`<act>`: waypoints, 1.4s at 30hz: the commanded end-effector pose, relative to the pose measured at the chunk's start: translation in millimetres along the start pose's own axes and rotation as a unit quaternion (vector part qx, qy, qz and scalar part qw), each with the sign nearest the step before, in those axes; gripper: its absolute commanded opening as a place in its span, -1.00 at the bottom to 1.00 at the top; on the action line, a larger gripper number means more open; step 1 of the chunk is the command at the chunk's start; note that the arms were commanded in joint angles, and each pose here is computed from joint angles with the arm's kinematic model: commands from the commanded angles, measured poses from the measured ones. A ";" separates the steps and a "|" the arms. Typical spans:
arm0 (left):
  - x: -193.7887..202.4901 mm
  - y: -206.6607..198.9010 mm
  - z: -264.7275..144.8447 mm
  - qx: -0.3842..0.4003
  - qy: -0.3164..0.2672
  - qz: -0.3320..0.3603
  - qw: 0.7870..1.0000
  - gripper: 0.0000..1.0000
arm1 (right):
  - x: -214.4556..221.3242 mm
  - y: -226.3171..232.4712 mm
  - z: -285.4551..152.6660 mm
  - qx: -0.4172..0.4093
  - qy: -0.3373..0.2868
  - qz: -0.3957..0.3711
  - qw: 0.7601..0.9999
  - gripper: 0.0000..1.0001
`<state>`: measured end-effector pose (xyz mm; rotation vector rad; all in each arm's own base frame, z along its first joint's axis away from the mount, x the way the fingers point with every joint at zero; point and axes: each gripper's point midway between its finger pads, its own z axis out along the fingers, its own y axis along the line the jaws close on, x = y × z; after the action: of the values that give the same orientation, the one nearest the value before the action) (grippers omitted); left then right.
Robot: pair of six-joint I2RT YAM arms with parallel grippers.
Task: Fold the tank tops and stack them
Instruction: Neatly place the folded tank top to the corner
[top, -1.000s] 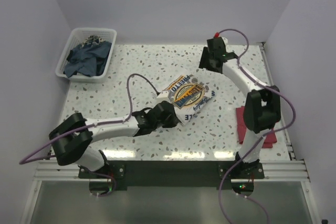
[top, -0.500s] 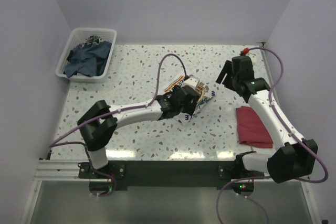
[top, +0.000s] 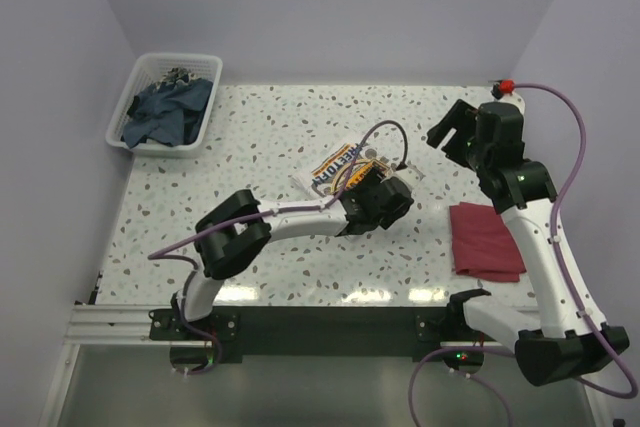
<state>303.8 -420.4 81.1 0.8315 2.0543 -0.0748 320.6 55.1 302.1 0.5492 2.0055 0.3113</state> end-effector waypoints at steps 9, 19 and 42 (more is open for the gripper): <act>6.1 -3.2 36.0 -0.076 0.019 0.054 0.995 0.56 | -6.0 11.1 -21.2 -0.031 0.001 0.005 1.000 0.51; 21.0 6.8 50.8 -0.140 0.025 0.089 0.986 0.16 | -10.5 15.5 -31.0 -0.047 -0.009 0.005 0.999 0.51; -120.0 -98.5 -20.8 0.216 -0.005 -0.185 0.959 -1.00 | -31.0 41.6 -76.4 -0.122 -0.029 0.013 0.992 0.51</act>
<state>301.2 -525.0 103.0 0.8023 2.1434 -0.3762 284.6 69.3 358.6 0.4594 1.9138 0.4768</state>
